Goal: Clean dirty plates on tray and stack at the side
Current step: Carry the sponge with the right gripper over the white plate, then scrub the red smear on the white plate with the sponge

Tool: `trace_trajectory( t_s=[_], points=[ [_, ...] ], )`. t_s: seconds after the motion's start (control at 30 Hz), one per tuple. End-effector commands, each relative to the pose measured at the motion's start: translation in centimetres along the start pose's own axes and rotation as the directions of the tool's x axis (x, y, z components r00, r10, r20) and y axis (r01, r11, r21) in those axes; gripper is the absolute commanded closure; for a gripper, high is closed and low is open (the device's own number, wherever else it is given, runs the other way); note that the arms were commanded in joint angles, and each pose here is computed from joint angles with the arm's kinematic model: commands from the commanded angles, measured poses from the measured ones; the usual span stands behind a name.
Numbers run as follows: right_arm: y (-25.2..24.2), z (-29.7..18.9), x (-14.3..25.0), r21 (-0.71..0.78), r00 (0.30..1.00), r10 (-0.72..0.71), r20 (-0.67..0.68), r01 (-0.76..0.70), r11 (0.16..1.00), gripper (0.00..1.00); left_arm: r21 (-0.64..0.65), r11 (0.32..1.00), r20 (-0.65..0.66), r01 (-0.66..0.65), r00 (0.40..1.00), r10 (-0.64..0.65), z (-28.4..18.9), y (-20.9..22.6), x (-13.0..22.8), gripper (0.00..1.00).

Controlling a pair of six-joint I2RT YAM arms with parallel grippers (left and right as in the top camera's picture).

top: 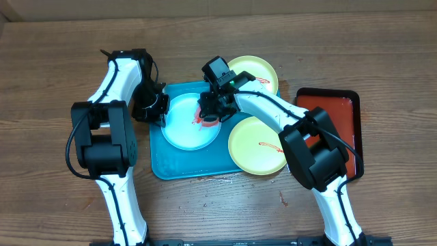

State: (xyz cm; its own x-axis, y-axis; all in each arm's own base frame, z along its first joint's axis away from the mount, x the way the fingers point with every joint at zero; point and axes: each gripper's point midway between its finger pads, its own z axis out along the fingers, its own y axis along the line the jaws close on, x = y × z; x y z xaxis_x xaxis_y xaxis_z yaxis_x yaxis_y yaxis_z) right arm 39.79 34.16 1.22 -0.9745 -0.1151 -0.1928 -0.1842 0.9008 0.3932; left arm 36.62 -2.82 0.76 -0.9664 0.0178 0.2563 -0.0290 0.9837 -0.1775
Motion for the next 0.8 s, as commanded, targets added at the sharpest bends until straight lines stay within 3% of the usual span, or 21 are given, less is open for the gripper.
trace_trajectory(
  t_s=[0.0, 0.2, 0.5, 0.63, 0.77],
  points=[
    [0.8, 2.1, 1.3, -0.049, 0.998, -0.004, -0.057, 0.001, 0.999, 0.96, -0.051, 0.999, -0.011, 0.000, 1.000, -0.001, 0.8, 0.4, -0.1, 0.96],
    [3.9, 2.3, 4.0, -0.141, 0.987, -0.076, -0.140, 0.056, 0.988, 0.96, -0.055, 0.998, 0.011, -0.019, 1.000, 0.020, 1.0, -0.2, -0.7, 0.96],
    [6.0, 2.7, 8.3, -0.125, 0.962, -0.139, -0.235, 0.112, 0.986, 0.96, -0.055, 0.998, 0.026, -0.019, 0.999, 0.020, 0.9, -0.1, -1.0, 0.96],
    [4.0, 1.7, 6.2, -0.039, 0.974, -0.107, -0.200, 0.101, 0.994, 0.96, -0.055, 0.998, 0.028, -0.016, 0.999, 0.017, 0.9, 0.0, -1.1, 0.96],
    [-0.3, -0.5, 1.7, 0.172, 0.994, -0.066, -0.082, 0.079, 0.982, 0.96, -0.055, 0.998, 0.034, -0.017, 0.999, 0.019, 0.9, 0.1, -1.2, 0.96]
  ],
)
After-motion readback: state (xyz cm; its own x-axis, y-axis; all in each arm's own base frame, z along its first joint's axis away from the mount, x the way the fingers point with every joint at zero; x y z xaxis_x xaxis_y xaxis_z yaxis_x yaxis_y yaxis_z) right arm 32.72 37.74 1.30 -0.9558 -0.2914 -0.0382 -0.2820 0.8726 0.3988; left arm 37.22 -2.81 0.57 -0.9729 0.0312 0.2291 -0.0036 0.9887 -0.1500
